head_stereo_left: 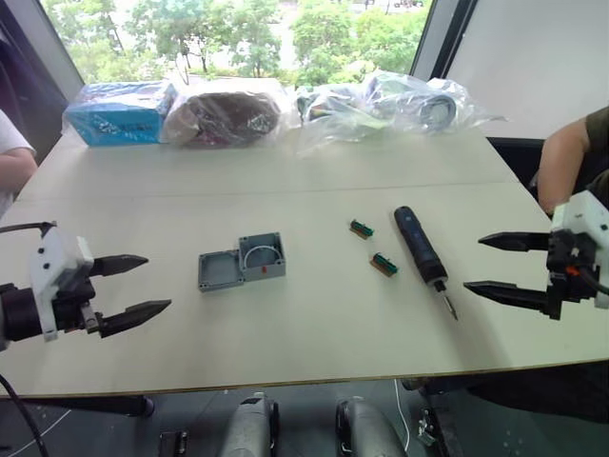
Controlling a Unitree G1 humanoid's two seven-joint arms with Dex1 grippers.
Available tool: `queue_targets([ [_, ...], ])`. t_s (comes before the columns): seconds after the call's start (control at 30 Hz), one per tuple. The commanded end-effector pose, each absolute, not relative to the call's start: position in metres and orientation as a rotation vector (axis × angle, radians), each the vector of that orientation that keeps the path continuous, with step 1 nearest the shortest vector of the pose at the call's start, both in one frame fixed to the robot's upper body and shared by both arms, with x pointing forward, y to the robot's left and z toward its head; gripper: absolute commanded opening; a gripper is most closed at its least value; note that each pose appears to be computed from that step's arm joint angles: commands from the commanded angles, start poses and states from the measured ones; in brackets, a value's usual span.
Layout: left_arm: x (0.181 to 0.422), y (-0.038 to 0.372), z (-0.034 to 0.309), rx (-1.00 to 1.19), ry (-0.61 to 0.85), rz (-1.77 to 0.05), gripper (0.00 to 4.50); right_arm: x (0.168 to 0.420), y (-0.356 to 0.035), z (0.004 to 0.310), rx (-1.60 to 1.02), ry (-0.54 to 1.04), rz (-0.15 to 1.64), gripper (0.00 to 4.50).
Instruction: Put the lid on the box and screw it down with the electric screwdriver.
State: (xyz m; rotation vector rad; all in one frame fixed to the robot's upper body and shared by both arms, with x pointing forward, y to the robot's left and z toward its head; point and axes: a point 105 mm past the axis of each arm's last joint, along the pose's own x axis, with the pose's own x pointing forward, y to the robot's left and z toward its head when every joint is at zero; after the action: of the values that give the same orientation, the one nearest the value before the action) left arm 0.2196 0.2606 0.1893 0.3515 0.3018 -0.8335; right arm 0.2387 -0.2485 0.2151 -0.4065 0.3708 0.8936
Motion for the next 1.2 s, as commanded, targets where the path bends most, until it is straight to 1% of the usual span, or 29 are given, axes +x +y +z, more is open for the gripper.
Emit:
queue_targets([
  [0.03, 0.217, 0.264, 0.198, 0.386, 0.298, -0.834, 4.45, 0.239, -0.250, 0.229, -0.453, 0.345, 0.880, 4.50],
  [0.33, 0.222, 0.264, 0.200, 0.374, 0.295, -0.827, 4.45, 0.240, -0.249, 0.231, -0.461, 0.342, 0.874, 4.50],
  [0.5, 0.221, 0.265, 0.196, 0.379, 0.310, -0.831, 4.45, 0.240, -0.244, 0.229, -0.466, 0.334, 0.883, 4.50],
  [0.77, 0.233, 0.266, 0.201, 0.429, 0.309, -0.856, 4.45, 0.239, -0.229, 0.224, -0.488, 0.319, 0.897, 4.50],
  [0.87, 0.243, 0.248, 0.208, 0.449, 0.280, -0.932, 4.45, 0.235, -0.216, 0.221, -0.485, 0.312, 0.922, 4.50],
  [1.0, 0.261, 0.212, 0.209, 0.470, 0.243, -1.095, 4.45, 0.235, -0.194, 0.227, -0.511, 0.253, 0.957, 4.50],
  [1.1, 0.275, 0.198, 0.205, 0.488, 0.243, -1.168, 4.45, 0.235, -0.181, 0.230, -0.539, 0.222, 0.985, 4.50],
  [1.2, 0.288, 0.180, 0.195, 0.518, 0.239, -1.247, 4.45, 0.234, -0.173, 0.224, -0.545, 0.213, 1.005, 4.50],
])
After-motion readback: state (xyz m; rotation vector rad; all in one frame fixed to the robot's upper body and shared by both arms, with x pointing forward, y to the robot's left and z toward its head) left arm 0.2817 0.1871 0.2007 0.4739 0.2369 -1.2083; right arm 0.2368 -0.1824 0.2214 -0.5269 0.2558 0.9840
